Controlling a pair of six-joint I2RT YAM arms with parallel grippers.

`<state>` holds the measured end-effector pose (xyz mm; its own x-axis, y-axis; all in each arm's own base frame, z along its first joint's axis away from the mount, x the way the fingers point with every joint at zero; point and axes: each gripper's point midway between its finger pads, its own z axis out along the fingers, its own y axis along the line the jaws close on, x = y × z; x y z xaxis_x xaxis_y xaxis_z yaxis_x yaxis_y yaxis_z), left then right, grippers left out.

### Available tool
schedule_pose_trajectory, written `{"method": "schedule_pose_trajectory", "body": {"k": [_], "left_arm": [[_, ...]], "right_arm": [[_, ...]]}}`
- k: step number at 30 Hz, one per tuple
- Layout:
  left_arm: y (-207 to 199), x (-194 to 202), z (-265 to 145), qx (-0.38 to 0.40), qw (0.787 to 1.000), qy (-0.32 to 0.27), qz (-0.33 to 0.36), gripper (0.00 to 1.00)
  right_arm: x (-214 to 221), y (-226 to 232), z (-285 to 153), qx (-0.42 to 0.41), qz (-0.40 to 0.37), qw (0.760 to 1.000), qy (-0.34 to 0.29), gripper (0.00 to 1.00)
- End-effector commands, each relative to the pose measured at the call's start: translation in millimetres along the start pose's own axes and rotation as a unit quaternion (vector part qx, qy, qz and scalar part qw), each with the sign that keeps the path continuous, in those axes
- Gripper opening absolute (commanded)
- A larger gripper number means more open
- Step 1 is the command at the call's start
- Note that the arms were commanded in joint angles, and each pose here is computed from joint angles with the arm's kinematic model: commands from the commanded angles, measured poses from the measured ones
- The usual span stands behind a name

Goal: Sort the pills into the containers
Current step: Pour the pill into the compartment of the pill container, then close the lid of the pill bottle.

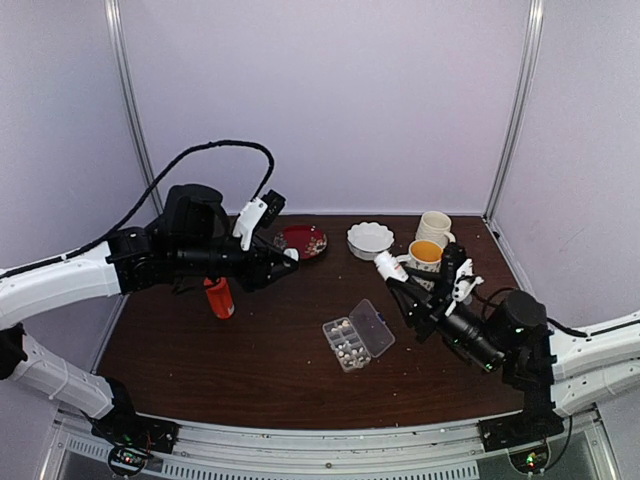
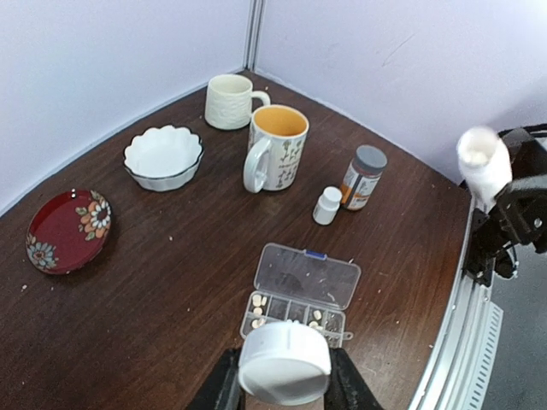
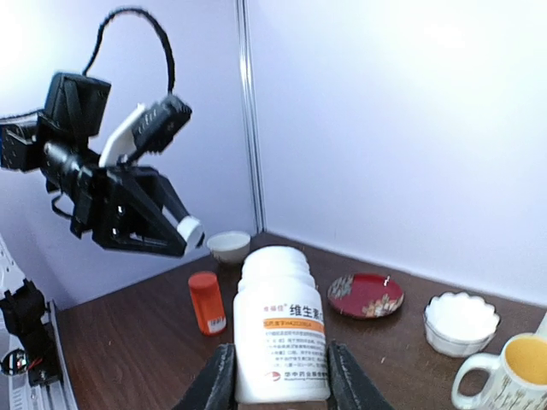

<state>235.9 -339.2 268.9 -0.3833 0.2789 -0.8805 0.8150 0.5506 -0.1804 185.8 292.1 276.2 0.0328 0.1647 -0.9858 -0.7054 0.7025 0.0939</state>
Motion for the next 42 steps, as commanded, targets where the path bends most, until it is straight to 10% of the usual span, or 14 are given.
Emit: {"method": "schedule_pose_trajectory", "body": {"k": [1, 11, 23, 42], "left_arm": [[-18, -40, -28, 0.037, 0.998, -0.043, -0.013, 0.07], [-77, -99, -73, 0.188, 0.976, -0.100, -0.044, 0.07], [-128, -105, -102, 0.362, 0.925, -0.105, -0.050, 0.08], [-127, -92, -89, 0.364, 0.926, -0.079, -0.064, 0.08]], "right_arm": [[-85, 1, -11, -0.001, -0.065, 0.994, -0.091, 0.00], [-165, 20, -39, -0.058, -0.075, 0.958, -0.270, 0.00], [-131, 88, 4, -0.207, -0.113, 0.957, -0.168, 0.00], [-113, 125, 30, -0.281, -0.128, 0.946, -0.096, 0.00]]}}
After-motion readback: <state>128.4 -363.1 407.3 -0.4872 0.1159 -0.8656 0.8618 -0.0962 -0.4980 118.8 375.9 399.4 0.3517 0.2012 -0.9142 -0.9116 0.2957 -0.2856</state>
